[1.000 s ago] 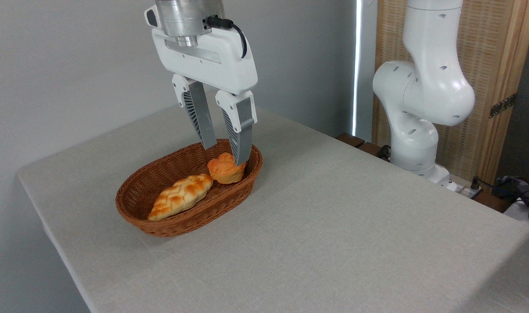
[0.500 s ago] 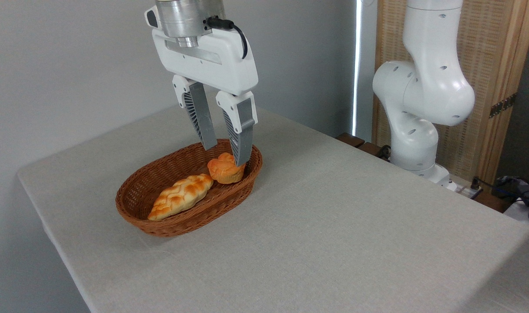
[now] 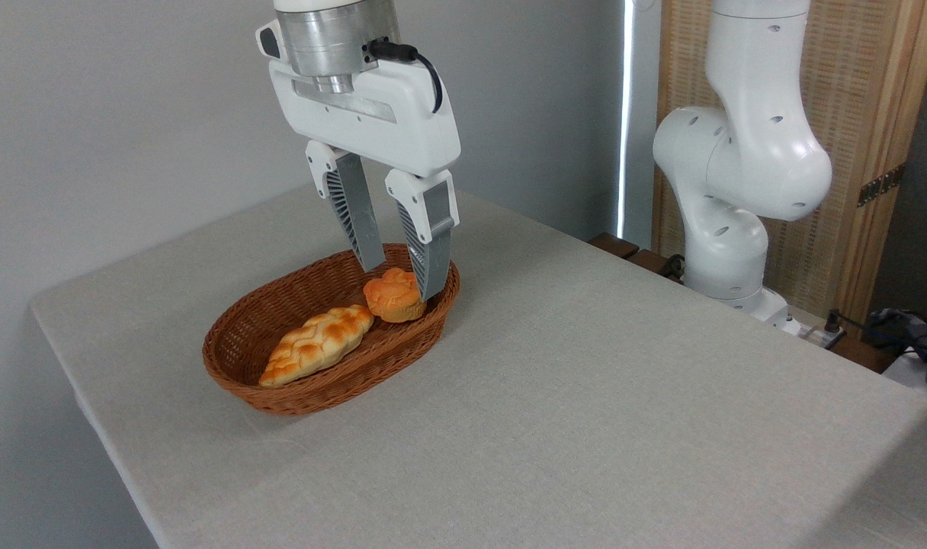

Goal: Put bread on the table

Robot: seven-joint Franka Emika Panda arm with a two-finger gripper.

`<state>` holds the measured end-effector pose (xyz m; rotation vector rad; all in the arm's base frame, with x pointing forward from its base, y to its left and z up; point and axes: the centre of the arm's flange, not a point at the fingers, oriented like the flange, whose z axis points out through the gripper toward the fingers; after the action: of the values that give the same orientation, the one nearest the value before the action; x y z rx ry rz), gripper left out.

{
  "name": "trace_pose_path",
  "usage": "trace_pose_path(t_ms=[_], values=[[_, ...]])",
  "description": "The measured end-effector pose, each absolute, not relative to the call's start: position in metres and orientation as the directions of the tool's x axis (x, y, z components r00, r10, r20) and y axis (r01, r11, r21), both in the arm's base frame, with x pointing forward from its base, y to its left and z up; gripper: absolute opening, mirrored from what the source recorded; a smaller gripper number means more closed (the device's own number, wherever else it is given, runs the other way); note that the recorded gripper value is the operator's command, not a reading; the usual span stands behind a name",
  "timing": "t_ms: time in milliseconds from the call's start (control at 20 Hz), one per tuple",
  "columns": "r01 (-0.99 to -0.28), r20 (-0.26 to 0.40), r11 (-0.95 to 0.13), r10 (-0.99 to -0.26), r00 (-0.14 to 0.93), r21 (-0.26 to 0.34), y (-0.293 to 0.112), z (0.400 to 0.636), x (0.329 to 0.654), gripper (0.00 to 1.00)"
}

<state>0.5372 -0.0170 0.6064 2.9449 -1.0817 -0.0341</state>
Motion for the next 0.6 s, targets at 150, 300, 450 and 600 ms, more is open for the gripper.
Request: trace_pose_path(t_ms=[150, 300, 450, 600], values=[[-0.648, -0.019, -0.762, -0.648, 0.761, 0.011, -0.017, 0.606, 0.537, 1.0], [-0.648, -0.018, -0.762, -0.648, 0.761, 0.011, -0.018, 0.607, 0.537, 1.0], [-0.651, -0.014, -0.759, -0.651, 0.759, 0.009, -0.019, 0.61, 0.534, 1.0], [-0.673, -0.017, -0.74, -0.673, 0.74, 0.014, -0.034, 0.608, 0.527, 1.0]])
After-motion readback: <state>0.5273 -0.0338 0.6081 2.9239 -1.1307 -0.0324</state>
